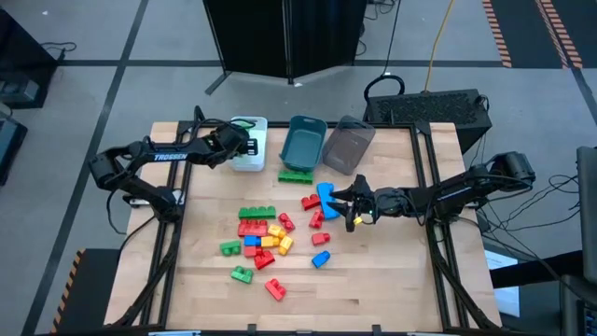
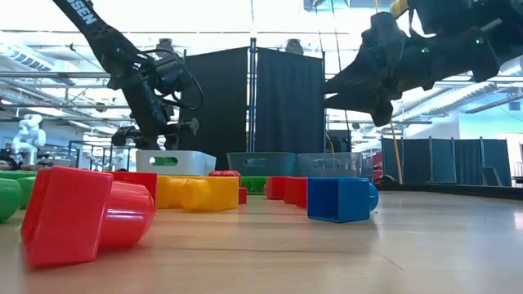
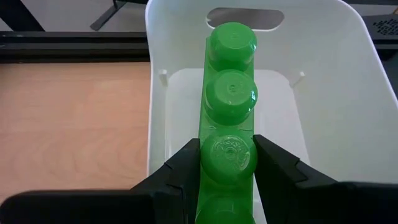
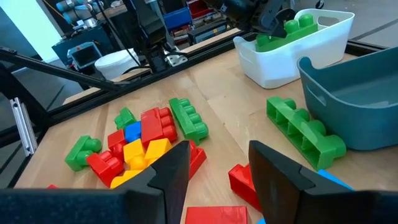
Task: Sort blocks by size
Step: Put the 4 studs green game piece into the white bin
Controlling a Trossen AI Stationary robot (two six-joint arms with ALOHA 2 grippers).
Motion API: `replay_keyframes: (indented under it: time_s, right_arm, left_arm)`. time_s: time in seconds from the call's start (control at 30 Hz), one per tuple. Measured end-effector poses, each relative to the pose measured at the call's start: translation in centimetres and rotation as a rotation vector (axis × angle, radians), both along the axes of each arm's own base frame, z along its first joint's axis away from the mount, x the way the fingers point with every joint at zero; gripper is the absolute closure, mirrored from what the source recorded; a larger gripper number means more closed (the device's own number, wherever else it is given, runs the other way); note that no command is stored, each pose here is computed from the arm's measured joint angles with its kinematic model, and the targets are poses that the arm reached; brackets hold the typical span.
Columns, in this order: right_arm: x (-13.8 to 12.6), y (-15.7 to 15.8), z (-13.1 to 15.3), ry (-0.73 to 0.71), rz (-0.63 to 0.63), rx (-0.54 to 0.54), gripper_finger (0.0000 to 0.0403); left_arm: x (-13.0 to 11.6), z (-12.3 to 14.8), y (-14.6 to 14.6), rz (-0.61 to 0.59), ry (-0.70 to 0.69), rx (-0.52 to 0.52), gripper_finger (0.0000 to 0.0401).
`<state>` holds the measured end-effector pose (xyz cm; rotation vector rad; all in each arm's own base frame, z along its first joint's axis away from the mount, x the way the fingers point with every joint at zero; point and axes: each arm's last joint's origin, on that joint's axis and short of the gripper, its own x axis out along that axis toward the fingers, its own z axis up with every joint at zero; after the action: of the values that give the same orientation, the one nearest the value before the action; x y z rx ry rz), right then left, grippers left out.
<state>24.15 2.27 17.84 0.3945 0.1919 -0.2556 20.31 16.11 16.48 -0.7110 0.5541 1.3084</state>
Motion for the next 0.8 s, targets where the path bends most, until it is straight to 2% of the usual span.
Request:
replay_keyframes:
  time_s: [0.63,0.8]
  right_arm:
    - [-0.02,0.17,0.0,0.0,0.007,0.003,0.0252]
    - [-0.03,0.33,0.0,-0.001,0.014,0.003,0.0252]
  left_arm:
    - [0.02,-0.01,-0.02,-0.012,-0.001,-0.006,0.0284]
    - [0.02,-0.01,-0.02,-0.033,0.017,-0.002,0.0255]
